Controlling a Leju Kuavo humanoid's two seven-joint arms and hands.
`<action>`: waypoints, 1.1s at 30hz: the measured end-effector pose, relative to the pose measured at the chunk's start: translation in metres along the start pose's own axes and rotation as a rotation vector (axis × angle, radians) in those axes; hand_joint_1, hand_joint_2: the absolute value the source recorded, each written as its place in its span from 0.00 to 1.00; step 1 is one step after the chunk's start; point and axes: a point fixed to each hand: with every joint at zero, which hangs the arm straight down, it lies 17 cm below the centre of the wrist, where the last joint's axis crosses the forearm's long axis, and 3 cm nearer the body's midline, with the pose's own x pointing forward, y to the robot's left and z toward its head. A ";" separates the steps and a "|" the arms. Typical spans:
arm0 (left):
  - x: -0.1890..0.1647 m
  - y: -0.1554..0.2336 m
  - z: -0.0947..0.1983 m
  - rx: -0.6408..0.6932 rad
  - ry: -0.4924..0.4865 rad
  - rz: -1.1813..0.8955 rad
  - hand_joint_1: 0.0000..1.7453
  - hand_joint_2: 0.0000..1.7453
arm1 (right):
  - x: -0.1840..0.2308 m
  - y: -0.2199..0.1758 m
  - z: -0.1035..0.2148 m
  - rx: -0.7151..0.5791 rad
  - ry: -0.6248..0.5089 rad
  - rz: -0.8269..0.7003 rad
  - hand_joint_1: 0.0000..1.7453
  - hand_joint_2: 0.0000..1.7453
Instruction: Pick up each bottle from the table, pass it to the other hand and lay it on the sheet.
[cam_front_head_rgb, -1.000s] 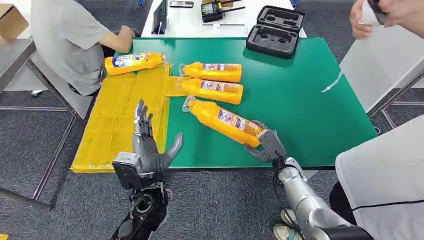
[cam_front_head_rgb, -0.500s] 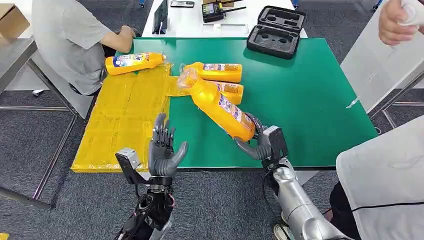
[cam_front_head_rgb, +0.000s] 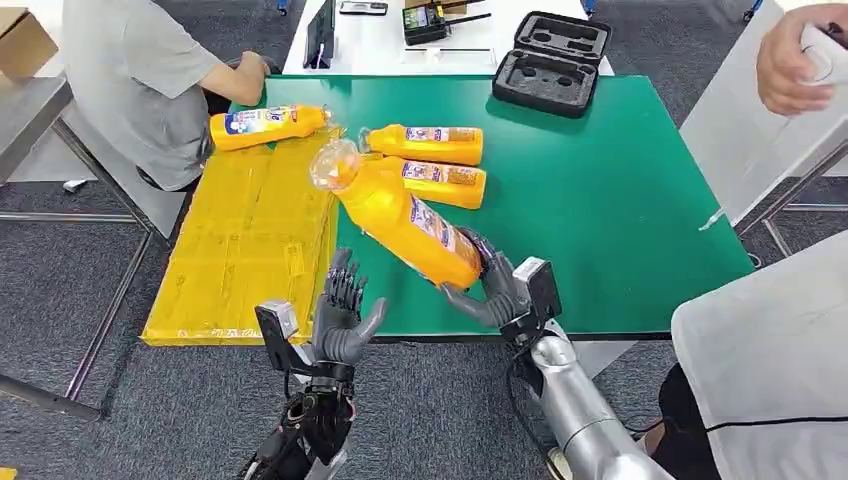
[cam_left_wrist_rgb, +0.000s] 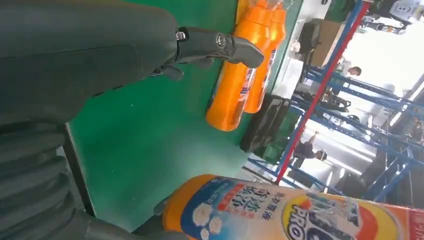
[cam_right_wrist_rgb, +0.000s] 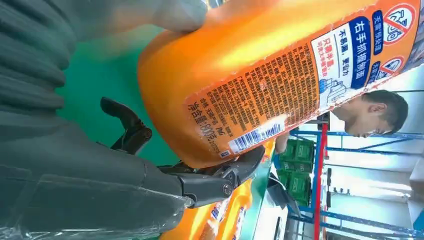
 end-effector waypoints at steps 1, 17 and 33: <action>0.000 0.001 0.000 0.002 0.000 -0.003 0.00 1.00 | 0.000 0.001 0.000 0.005 0.000 0.000 1.00 1.00; 0.045 0.010 -0.018 0.027 -0.128 -0.067 0.00 1.00 | -0.012 0.028 0.003 0.095 0.039 0.010 1.00 1.00; 0.087 -0.002 -0.022 -0.018 -0.239 -0.018 0.00 1.00 | -0.027 0.024 0.004 0.092 0.086 0.027 1.00 1.00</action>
